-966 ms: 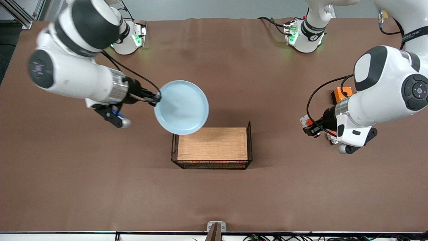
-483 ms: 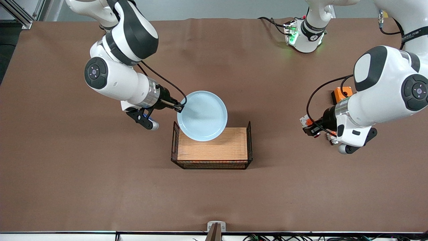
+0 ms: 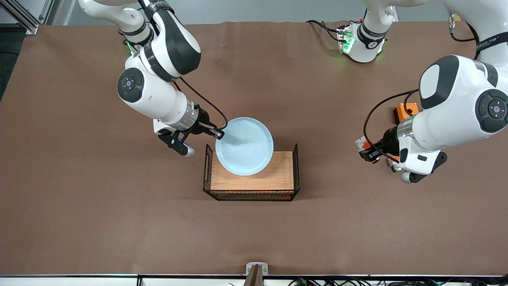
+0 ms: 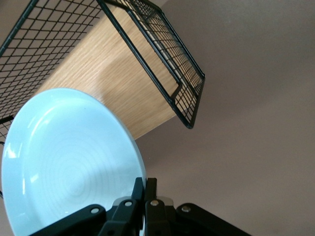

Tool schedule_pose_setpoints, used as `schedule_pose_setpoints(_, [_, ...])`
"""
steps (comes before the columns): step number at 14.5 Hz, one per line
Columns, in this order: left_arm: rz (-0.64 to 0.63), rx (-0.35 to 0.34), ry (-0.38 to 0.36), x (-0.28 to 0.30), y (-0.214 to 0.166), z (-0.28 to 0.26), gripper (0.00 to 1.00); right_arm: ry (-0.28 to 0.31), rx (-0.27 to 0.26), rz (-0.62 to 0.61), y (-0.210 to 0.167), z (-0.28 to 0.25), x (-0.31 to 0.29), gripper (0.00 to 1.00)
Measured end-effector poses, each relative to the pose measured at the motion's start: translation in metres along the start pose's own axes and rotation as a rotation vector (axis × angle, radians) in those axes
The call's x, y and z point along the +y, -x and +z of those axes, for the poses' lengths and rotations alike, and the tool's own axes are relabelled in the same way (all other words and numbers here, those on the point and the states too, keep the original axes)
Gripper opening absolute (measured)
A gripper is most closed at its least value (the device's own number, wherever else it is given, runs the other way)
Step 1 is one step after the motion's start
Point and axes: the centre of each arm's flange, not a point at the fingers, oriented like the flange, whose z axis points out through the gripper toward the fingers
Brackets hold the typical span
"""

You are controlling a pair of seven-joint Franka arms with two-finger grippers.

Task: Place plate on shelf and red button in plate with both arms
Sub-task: 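Lower the blue plate into the basket with the right gripper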

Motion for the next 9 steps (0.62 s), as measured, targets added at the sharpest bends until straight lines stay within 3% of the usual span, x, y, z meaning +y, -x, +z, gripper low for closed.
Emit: schedule_pose_setpoints(9, [-0.001, -0.002, -0.002, 0.000, -0.001, 0.002, 0.41, -0.027, 0.059, 0.024, -0.022, 0.044, 0.001, 0.03])
